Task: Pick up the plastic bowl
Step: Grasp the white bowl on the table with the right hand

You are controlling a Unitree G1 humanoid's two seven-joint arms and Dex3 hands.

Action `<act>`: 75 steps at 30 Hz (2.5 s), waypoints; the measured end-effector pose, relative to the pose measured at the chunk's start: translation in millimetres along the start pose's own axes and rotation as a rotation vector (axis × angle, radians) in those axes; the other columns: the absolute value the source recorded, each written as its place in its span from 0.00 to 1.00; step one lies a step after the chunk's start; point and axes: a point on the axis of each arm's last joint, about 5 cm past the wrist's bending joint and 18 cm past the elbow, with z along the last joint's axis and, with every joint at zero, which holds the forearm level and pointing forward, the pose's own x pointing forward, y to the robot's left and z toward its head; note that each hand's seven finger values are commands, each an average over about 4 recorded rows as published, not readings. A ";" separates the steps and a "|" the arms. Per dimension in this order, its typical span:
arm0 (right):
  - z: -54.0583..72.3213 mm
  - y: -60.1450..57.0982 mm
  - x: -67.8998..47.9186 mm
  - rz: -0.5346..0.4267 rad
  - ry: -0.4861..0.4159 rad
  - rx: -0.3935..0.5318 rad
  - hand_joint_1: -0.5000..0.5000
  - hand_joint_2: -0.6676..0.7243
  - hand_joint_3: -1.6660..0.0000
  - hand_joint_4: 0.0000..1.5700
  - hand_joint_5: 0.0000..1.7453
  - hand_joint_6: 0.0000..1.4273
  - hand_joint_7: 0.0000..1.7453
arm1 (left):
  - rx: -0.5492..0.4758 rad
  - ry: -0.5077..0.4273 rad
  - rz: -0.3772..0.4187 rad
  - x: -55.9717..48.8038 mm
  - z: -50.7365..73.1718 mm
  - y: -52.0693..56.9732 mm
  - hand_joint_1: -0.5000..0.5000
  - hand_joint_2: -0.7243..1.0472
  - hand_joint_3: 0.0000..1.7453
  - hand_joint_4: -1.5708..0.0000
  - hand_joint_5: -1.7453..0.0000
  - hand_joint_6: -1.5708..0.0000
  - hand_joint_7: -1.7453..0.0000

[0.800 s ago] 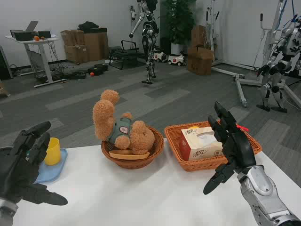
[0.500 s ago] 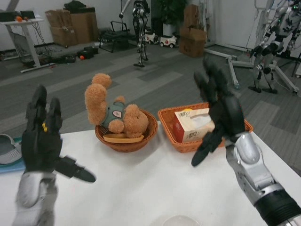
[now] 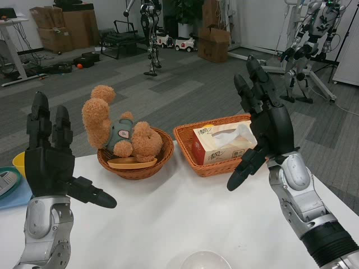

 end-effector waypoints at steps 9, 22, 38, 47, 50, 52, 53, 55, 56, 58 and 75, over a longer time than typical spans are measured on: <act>-1.5 -0.9 -0.8 -0.003 0.010 -0.004 0.04 1.00 1.00 0.00 0.00 0.00 0.00 | 0.004 0.009 0.003 -0.9 -1.2 0.8 0.00 0.08 0.00 1.00 1.00 1.00 1.00; 0.5 -6.1 1.0 0.087 0.036 -0.105 0.08 0.93 1.00 0.00 0.00 0.00 0.00 | 0.014 0.042 -0.003 -4.1 -5.4 6.7 0.00 0.05 0.00 1.00 1.00 1.00 1.00; 22.2 -52.4 -16.8 0.403 0.332 -0.407 0.12 0.78 1.00 0.00 0.00 0.00 0.00 | 0.053 0.149 -0.012 -9.4 -5.9 41.5 0.00 0.10 0.00 1.00 1.00 1.00 1.00; 20.3 -43.6 -42.0 0.636 0.444 -0.547 0.17 0.73 1.00 0.00 0.00 0.00 0.00 | 0.057 0.177 0.037 -16.4 -8.9 47.5 0.00 0.10 0.00 1.00 1.00 1.00 1.00; 17.5 -38.0 -51.4 0.718 0.463 -0.603 0.17 0.73 1.00 0.00 0.00 0.00 0.00 | 0.059 0.179 0.046 -16.7 -8.8 49.2 0.00 0.10 0.00 1.00 1.00 1.00 1.00; 15.7 -33.0 -56.0 0.775 0.462 -0.636 0.15 0.73 1.00 0.00 0.00 0.00 0.00 | 0.060 0.183 0.051 -17.0 -8.9 50.0 0.00 0.10 0.00 1.00 1.00 1.00 1.00; 14.9 -30.1 -58.3 0.809 0.457 -0.654 0.15 0.74 1.00 0.00 0.00 0.00 0.00 | 0.060 0.187 0.053 -17.1 -9.2 50.3 0.00 0.10 0.00 1.00 1.00 1.00 1.00; 13.3 -24.9 -62.1 0.866 0.443 -0.683 0.14 0.78 1.00 0.00 0.00 0.00 0.00 | 0.063 0.199 0.057 -17.9 -10.3 51.2 0.00 0.10 0.00 1.00 1.00 1.00 1.00; 12.6 -23.0 -63.8 0.887 0.435 -0.693 0.14 0.81 1.00 0.00 0.00 0.00 0.00 | 0.065 0.208 0.060 -18.4 -11.2 51.9 0.00 0.10 0.00 1.00 1.00 1.00 1.00; 11.0 -20.0 -66.9 0.914 0.424 -0.696 0.11 0.86 1.00 0.00 0.00 0.00 0.00 | 0.069 0.225 0.067 -18.8 -13.0 53.4 0.00 0.10 0.00 1.00 1.00 1.00 1.00; -20.9 -39.4 -117.7 0.631 0.558 -0.346 0.12 0.82 1.00 0.00 0.00 0.00 0.00 | 0.078 0.252 0.068 -12.7 -17.2 54.0 0.00 0.10 0.00 1.00 1.00 1.00 1.00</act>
